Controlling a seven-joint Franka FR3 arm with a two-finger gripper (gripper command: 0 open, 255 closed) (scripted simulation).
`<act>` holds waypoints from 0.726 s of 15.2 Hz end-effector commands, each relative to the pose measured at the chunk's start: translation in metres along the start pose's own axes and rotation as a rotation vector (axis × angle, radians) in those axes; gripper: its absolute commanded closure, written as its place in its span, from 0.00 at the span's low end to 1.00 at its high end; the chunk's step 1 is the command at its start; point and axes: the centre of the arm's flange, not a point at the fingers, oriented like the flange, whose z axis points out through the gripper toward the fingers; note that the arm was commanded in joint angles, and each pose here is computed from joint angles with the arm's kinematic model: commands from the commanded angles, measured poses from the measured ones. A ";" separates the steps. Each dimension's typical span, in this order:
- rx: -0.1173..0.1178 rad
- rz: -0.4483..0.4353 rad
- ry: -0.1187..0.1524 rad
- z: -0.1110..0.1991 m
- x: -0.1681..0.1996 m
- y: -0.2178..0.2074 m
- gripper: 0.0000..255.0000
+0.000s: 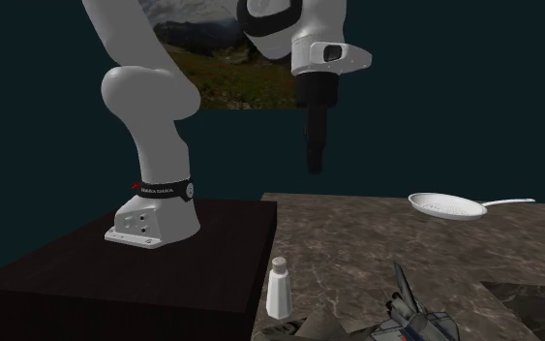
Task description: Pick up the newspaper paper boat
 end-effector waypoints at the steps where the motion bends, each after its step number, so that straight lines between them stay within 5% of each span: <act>1: 0.000 -0.003 0.000 0.024 0.006 0.009 0.00; 11: 0.004 -0.014 -0.015 0.144 0.031 0.059 0.00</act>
